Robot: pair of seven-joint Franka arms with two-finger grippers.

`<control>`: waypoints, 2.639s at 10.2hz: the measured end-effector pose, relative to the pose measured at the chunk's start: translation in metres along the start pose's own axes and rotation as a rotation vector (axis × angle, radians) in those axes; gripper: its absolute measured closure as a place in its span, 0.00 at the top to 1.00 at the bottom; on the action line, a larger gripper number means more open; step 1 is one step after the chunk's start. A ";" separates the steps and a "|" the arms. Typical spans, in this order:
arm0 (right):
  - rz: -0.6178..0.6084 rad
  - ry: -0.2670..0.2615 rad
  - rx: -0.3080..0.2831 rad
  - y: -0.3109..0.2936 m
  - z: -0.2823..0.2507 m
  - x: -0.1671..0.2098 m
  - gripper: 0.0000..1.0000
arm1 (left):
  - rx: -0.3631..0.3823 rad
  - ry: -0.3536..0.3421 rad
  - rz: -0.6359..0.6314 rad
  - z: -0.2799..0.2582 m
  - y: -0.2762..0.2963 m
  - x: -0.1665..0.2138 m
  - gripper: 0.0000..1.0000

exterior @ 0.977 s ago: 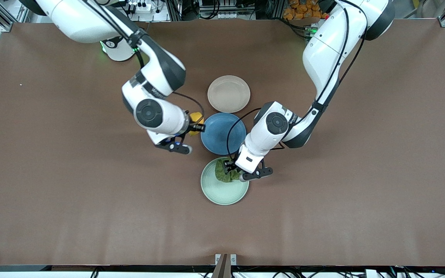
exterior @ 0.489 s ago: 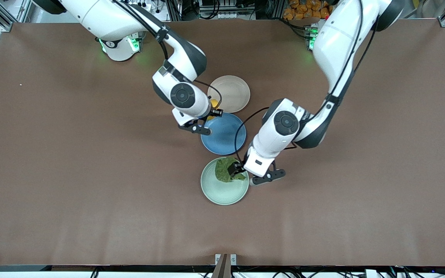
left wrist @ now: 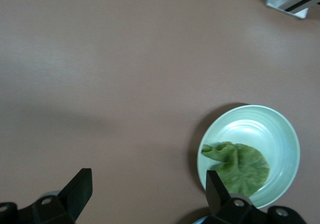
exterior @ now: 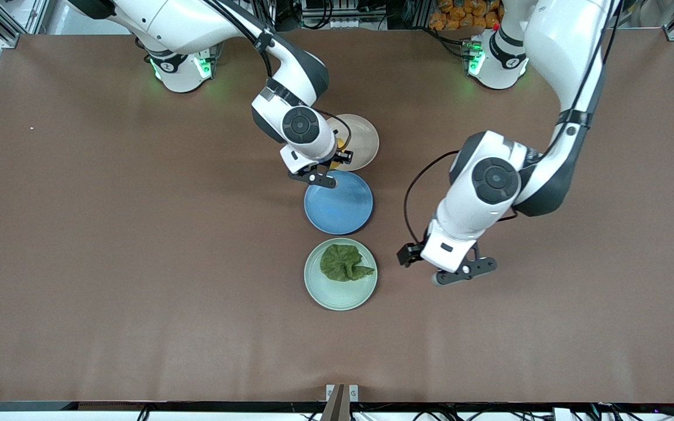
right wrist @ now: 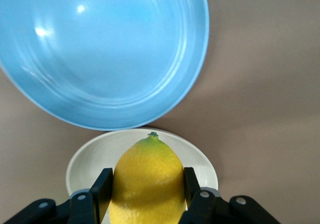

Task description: Place lemon and lettuce in plates

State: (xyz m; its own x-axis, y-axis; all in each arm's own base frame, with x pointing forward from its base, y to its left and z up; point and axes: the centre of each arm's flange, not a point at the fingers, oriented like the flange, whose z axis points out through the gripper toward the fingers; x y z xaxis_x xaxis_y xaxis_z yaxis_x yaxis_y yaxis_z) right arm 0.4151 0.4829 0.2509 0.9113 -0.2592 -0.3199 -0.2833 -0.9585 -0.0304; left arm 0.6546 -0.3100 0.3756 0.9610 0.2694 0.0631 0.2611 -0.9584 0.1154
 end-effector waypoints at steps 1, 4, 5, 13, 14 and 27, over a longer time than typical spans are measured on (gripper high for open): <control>0.003 0.003 0.008 0.001 0.013 -0.006 0.63 | 0.028 -0.026 0.005 0.002 -0.010 0.003 1.00; 0.013 0.002 0.017 -0.002 0.026 -0.012 0.63 | 0.085 -0.082 0.051 -0.009 -0.055 0.025 1.00; 0.018 0.001 0.016 -0.002 0.027 -0.014 0.63 | 0.096 -0.089 0.071 -0.026 -0.072 0.032 1.00; 0.016 -0.006 -0.001 -0.012 0.043 -0.039 0.84 | 0.137 -0.091 0.088 -0.162 -0.134 0.025 1.00; 0.016 -0.005 0.001 -0.013 0.042 -0.039 0.99 | 0.137 -0.088 0.078 -0.176 -0.140 0.023 1.00; -0.057 0.042 0.134 0.204 -0.244 0.255 1.00 | 0.102 -0.079 0.178 -0.292 -0.223 0.001 1.00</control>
State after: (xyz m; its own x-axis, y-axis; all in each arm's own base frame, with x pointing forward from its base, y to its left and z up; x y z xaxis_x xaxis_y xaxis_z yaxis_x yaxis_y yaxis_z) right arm 0.6622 0.1921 0.3939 0.9378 -0.2125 -0.2744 -0.2659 -0.9481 -0.1746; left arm 0.5704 -0.0679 0.6396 0.9959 0.0905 -0.0049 0.0905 -0.9959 0.0085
